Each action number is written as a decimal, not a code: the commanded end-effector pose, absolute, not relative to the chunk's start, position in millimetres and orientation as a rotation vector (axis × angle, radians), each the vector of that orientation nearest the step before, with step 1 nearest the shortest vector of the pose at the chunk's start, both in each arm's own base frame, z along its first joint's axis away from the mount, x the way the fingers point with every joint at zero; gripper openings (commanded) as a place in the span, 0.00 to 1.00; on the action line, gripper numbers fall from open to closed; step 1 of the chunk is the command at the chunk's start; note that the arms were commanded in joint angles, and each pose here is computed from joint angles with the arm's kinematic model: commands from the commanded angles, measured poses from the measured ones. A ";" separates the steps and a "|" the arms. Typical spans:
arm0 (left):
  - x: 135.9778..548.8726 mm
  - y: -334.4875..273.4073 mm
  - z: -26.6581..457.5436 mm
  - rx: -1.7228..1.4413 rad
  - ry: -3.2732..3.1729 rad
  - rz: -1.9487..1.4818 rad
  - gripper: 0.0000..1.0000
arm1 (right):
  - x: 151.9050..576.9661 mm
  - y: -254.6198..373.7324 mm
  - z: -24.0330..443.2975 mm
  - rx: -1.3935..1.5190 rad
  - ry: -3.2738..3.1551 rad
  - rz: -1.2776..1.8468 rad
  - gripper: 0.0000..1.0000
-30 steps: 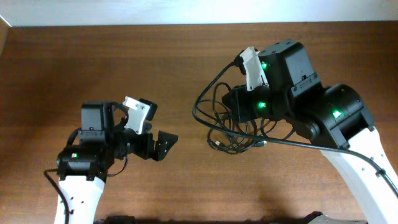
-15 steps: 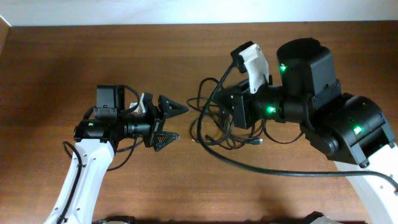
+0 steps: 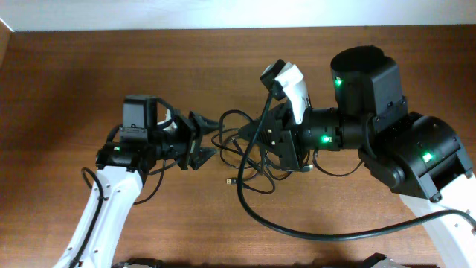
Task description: Untangle cables
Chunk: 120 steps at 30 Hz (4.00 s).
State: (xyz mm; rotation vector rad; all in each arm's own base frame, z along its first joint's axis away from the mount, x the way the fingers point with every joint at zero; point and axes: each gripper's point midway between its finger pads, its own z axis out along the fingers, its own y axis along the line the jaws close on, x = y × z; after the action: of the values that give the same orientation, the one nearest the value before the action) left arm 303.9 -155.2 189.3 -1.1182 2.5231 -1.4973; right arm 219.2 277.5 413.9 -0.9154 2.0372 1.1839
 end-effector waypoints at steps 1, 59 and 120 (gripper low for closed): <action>304.0 -161.4 185.8 -1.098 2.543 -1.455 0.55 | 208.6 276.0 426.8 -0.953 1.975 1.192 0.04; 266.4 -30.2 105.1 -1.295 2.598 -0.190 0.00 | 332.1 -266.2 394.2 0.685 1.879 0.232 0.04; 263.0 -55.1 106.4 -0.819 2.814 -0.327 0.00 | 350.9 -220.8 228.1 0.645 2.638 0.208 0.99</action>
State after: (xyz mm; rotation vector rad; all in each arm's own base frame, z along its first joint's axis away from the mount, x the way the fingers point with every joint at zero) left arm 263.7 -48.1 105.8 -1.0393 2.7341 -0.2904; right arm 336.5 -253.5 148.2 0.9116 2.8072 0.1087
